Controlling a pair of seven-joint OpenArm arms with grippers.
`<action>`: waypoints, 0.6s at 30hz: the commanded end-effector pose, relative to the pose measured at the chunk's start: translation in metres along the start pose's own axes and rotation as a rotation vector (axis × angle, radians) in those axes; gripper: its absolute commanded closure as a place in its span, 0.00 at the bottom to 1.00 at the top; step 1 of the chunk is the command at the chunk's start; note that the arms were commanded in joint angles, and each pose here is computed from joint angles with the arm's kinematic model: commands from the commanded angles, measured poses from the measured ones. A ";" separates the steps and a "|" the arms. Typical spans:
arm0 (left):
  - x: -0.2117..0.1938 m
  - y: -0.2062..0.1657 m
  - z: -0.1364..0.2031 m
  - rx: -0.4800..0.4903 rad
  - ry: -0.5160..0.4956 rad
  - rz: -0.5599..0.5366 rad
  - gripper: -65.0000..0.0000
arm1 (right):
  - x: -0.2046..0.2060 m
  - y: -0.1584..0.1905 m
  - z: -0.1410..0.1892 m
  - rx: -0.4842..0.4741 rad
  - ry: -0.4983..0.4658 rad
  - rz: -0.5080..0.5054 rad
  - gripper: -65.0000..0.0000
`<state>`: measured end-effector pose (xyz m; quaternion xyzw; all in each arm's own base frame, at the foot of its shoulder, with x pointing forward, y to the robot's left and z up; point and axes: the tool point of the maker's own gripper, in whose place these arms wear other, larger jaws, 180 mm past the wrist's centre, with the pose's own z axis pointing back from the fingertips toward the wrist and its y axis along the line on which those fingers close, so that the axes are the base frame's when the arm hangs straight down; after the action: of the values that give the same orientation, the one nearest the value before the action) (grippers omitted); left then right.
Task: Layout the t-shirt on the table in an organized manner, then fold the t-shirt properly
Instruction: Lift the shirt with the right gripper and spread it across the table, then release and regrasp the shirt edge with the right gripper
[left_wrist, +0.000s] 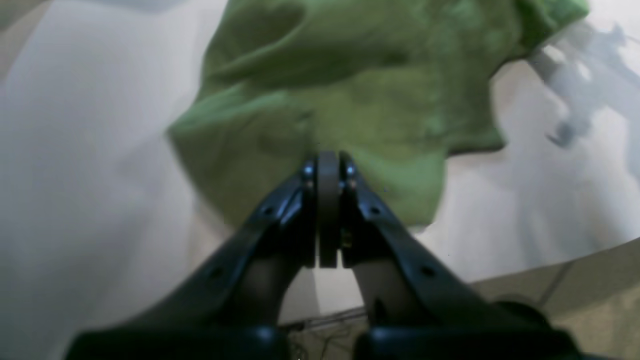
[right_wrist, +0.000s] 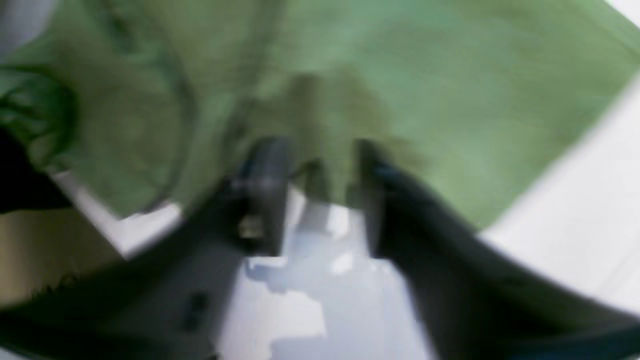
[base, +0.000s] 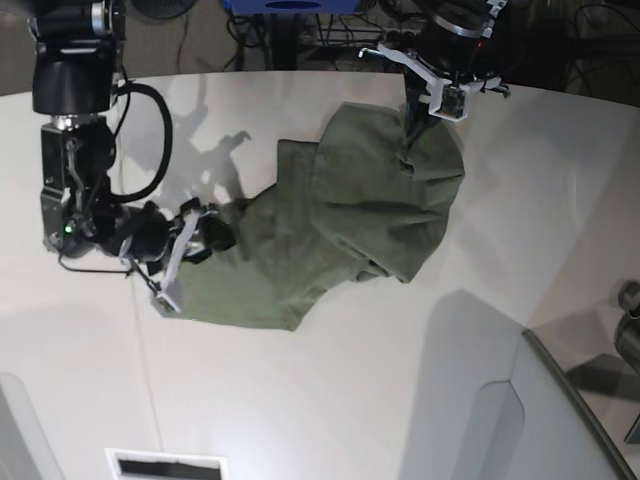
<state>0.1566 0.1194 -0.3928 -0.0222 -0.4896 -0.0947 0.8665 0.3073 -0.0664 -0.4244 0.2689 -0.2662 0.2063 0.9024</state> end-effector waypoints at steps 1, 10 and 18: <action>0.007 0.004 0.003 0.005 -0.029 -0.009 1.00 | 0.004 0.009 0.002 0.012 -0.012 0.019 0.41; -0.027 0.113 0.048 0.269 0.089 -0.104 1.00 | -0.063 0.068 -0.015 0.116 0.070 -0.080 0.24; -0.048 0.163 0.070 0.401 0.159 -0.128 1.00 | -0.087 0.071 -0.047 0.180 0.122 -0.213 0.24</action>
<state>0.1031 0.2937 -0.3953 0.1853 -0.4201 -0.0467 0.8871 0.2203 0.0003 -0.4806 0.3747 -0.1667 0.1435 0.9007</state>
